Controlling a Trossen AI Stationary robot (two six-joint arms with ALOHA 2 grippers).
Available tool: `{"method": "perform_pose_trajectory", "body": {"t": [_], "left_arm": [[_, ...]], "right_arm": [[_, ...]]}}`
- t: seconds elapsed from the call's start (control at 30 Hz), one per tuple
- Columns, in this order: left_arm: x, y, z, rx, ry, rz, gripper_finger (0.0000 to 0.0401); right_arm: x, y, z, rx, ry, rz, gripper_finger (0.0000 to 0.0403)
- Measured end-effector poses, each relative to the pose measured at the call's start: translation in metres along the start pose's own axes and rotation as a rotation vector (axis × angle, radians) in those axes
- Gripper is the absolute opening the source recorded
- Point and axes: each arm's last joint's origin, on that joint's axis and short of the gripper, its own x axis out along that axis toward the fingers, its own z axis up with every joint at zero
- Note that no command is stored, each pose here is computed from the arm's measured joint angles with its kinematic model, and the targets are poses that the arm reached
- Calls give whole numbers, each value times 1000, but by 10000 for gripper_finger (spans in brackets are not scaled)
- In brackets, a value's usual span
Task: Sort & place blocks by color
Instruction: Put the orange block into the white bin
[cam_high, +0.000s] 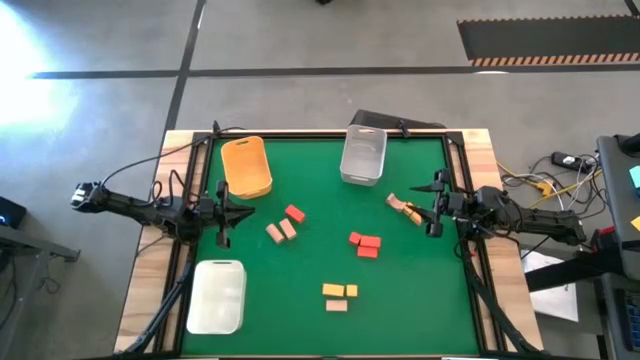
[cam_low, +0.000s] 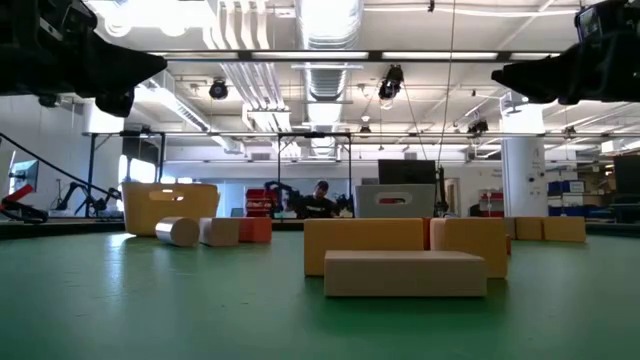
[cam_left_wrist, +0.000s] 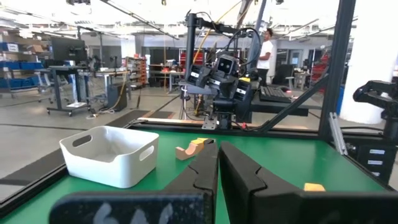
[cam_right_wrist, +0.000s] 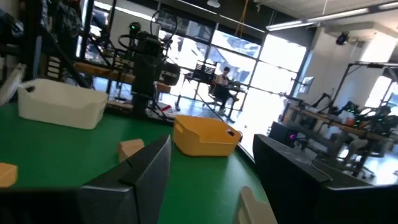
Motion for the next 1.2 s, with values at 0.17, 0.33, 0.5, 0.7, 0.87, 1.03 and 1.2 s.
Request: {"method": "perform_pose_trajectory", "body": {"t": [0.17, 0.33, 0.5, 0.7, 0.87, 1.03, 1.2], "left_arm": [[0, 0, 0, -204, 0, 0, 0], [0, 0, 1, -277, -10, 17, 0], [0, 1, 1, -287, -12, 26, 0], [0, 2, 1, -288, -22, 84, 0], [-1, 5, 4, -302, -65, 180, 0], [-1, 7, 10, -331, -126, 224, 0], [-2, 7, 11, -340, -144, 221, 0]], "right_arm": [[0, 0, 0, -55, -3, -3, 219], [0, 0, 0, -50, -4, -3, 219], [0, 0, 0, 62, -5, -1, 219], [0, 0, 0, 524, -4, 1, 219], [0, 0, 0, 676, -4, 1, 219], [0, 0, 0, 638, -4, 1, 219], [0, 0, 0, 638, -4, 0, 219]]}}
